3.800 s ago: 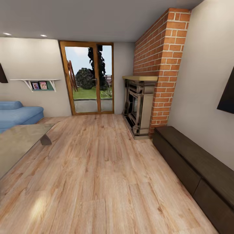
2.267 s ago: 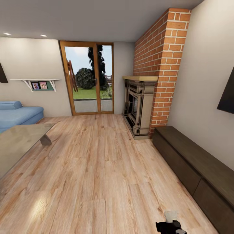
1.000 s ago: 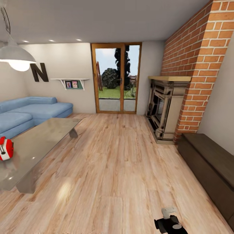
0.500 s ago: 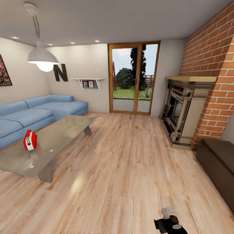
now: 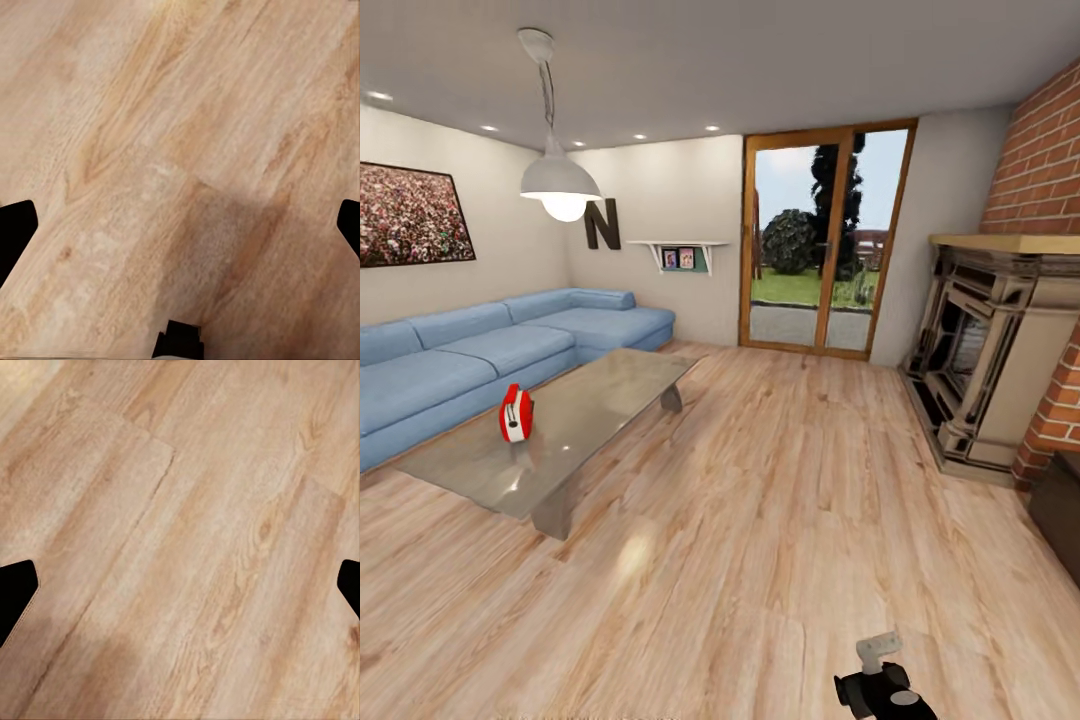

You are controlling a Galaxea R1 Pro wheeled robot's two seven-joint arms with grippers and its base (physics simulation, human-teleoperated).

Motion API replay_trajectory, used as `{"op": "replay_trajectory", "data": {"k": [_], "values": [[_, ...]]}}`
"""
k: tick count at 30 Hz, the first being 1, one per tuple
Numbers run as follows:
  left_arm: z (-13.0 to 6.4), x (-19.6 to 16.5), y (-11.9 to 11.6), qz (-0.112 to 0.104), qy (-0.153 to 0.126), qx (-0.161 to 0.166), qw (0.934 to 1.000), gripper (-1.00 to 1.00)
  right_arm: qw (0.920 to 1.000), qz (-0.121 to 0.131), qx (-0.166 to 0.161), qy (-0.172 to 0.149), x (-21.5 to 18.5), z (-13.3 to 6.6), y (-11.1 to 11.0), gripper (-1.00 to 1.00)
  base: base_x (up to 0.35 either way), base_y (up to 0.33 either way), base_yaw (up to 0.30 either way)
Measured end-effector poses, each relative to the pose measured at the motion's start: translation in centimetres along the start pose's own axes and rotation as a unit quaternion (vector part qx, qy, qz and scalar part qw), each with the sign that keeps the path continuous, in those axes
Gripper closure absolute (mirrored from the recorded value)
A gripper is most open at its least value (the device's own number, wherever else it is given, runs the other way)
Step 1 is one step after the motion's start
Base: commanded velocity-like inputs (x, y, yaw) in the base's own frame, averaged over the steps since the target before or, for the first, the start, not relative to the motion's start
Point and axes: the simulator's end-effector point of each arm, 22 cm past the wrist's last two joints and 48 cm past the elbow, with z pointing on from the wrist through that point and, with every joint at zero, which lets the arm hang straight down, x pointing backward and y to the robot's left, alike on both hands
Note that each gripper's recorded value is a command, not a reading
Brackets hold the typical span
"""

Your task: Turn on the radio receiver that's on the table in the living room.

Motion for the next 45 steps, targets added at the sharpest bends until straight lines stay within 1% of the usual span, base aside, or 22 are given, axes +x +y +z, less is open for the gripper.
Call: {"op": "replay_trajectory", "data": {"k": [10,13,19,26,45], "values": [[0.01,-0.02,0.11,0.000,0.000,-0.001,1.0000,-1.00,1.0000,0.000,0.000,0.000,0.00,0.00,0.00,-1.00,0.052,0.200,0.292],[0.01,0.00,0.11,0.000,0.000,-0.001,1.0000,-1.00,1.0000,0.000,0.000,0.000,0.00,0.00,0.00,-1.00,0.079,0.266,0.148],[0.01,-0.01,0.14,0.000,0.000,-0.001,1.0000,-1.00,1.0000,0.000,0.000,0.000,0.00,0.00,0.00,-1.00,0.080,0.269,0.026],[0.08,-0.13,0.78,0.003,-0.001,-0.005,1.0000,-1.00,1.0000,0.000,0.000,0.000,0.01,0.00,0.01,-1.00,0.080,0.269,0.002],[0.10,-0.18,1.00,0.004,-0.001,-0.006,1.0000,-1.00,1.0000,0.000,0.000,0.000,0.00,0.00,0.00,-1.00,0.100,0.270,0.000]]}}
